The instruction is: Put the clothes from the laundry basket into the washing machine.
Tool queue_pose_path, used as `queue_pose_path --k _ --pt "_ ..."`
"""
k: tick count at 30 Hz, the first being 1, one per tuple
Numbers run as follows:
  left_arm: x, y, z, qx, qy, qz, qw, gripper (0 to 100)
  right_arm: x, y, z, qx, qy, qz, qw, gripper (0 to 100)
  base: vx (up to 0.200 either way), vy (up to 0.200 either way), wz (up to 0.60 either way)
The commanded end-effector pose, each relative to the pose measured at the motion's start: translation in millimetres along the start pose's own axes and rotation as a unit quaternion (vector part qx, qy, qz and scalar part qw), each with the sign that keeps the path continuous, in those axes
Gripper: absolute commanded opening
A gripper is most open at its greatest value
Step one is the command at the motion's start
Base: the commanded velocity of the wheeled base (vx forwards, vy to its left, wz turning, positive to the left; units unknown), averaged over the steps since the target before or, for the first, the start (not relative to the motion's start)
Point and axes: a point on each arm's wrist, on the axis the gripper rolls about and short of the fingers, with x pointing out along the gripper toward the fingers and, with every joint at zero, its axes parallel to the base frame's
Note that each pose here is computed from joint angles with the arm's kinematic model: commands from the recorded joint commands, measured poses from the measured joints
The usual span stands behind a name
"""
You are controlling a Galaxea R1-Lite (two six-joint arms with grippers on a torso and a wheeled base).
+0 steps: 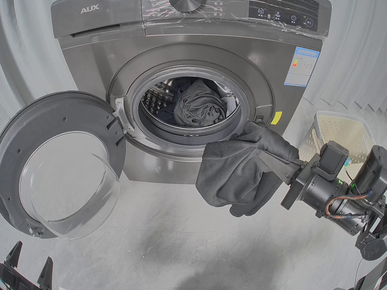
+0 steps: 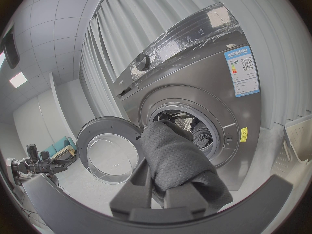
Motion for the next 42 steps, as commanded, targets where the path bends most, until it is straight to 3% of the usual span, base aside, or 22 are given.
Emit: queue_pose_path --k 1,12,20,27,36,37,38,39,40,41,42 --pt "1 0.0 -5.0 0.005 0.003 0.000 1.0000 100 4 1.2 -8 0.005 0.012 0.003 0.9999 0 0.000 0.000 0.00" --pt "1 0.3 -4.9 0.010 0.002 0.007 0.9999 100 27 4.8 -16 0.007 -0.003 0.007 0.9999 0 0.000 0.000 0.00" --pt "1 0.3 -5.0 0.010 0.003 0.006 0.9999 100 43 14.0 -9 0.014 -0.028 0.017 0.9994 0 0.000 0.000 0.00" --pt "0 0.1 -4.1 0.031 -0.002 0.004 0.9995 100 48 14.0 -11 0.018 -0.028 0.017 0.9993 0 0.000 0.000 0.00" --pt "0 -0.3 -3.7 0.035 -0.005 -0.006 0.9994 100 65 17.1 -7 0.020 -0.047 0.021 0.9985 0 0.000 0.000 0.00" --pt "-1 -0.3 3.2 0.027 -0.028 0.000 0.9992 100 68 17.8 -6 0.020 -0.051 0.019 0.9983 0 0.000 0.000 0.00" --pt "-4 -0.8 23.2 0.027 -0.083 0.006 0.9962 100 70 19.0 -5 0.022 -0.056 0.011 0.9981 0 0.000 0.000 0.00" --pt "-9 -1.4 47.2 0.030 -0.136 0.017 0.9901 100 73 20.7 -5 0.023 -0.061 0.002 0.9978 0 0.000 0.000 0.00" --pt "-9 -1.6 50.5 0.030 -0.141 0.020 0.9893 100 74 21.2 -5 0.024 -0.061 0.002 0.9978 0 0.000 0.000 0.00" --pt "-4 -2.1 69.8 0.036 -0.143 0.024 0.9887 100 81 24.4 -5 0.026 -0.068 -0.001 0.9974 0 0.000 0.000 0.00" --pt "-2 -2.0 70.0 0.036 -0.139 0.024 0.9893 100 81 24.5 -5 0.026 -0.068 -0.001 0.9974 0 0.000 0.000 0.00"
